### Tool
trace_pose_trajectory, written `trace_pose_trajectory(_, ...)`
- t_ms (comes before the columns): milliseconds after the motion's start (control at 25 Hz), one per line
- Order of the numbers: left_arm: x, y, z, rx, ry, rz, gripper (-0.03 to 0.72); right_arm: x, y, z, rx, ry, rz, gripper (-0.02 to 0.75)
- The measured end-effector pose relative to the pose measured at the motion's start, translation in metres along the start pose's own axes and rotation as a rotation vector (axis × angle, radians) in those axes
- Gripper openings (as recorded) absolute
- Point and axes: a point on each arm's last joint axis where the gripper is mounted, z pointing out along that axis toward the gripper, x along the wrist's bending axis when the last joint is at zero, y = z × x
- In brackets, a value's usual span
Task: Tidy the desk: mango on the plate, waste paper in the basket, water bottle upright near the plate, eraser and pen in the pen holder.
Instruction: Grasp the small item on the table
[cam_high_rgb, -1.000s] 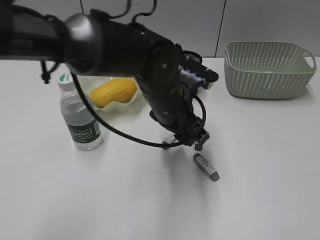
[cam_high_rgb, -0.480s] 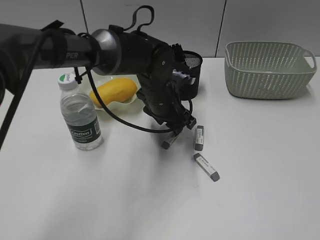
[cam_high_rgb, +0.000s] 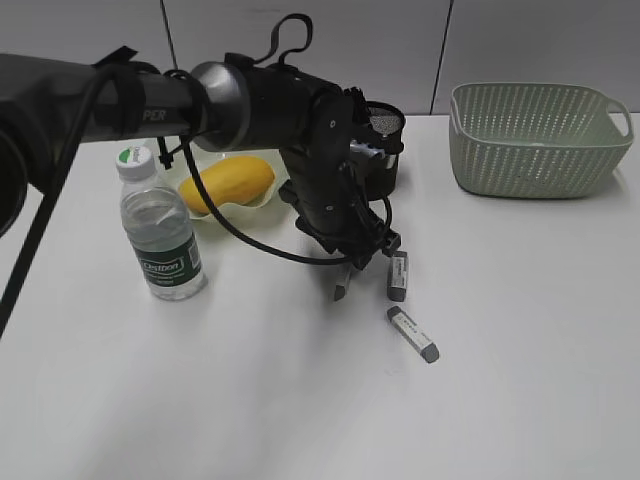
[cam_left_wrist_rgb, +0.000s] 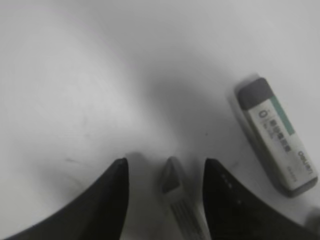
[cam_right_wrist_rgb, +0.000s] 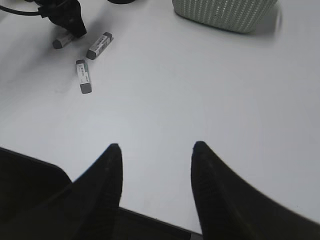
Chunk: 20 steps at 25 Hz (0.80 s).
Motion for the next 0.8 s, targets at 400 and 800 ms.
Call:
trace_pose_trajectory(400, 0.0, -0.001, 0.005, 0.038, -0.001, -0.002, 0.342, 0.0, 0.0, 0.0, -0.001, 0.0, 0.0, 0.368)
trace_pose_trajectory(800, 0.001, 0.03, -0.033, -0.26, -0.003, 0.004, 0.074, 0.0, 0.0, 0.0, -0.001, 0.0, 0.0, 0.367)
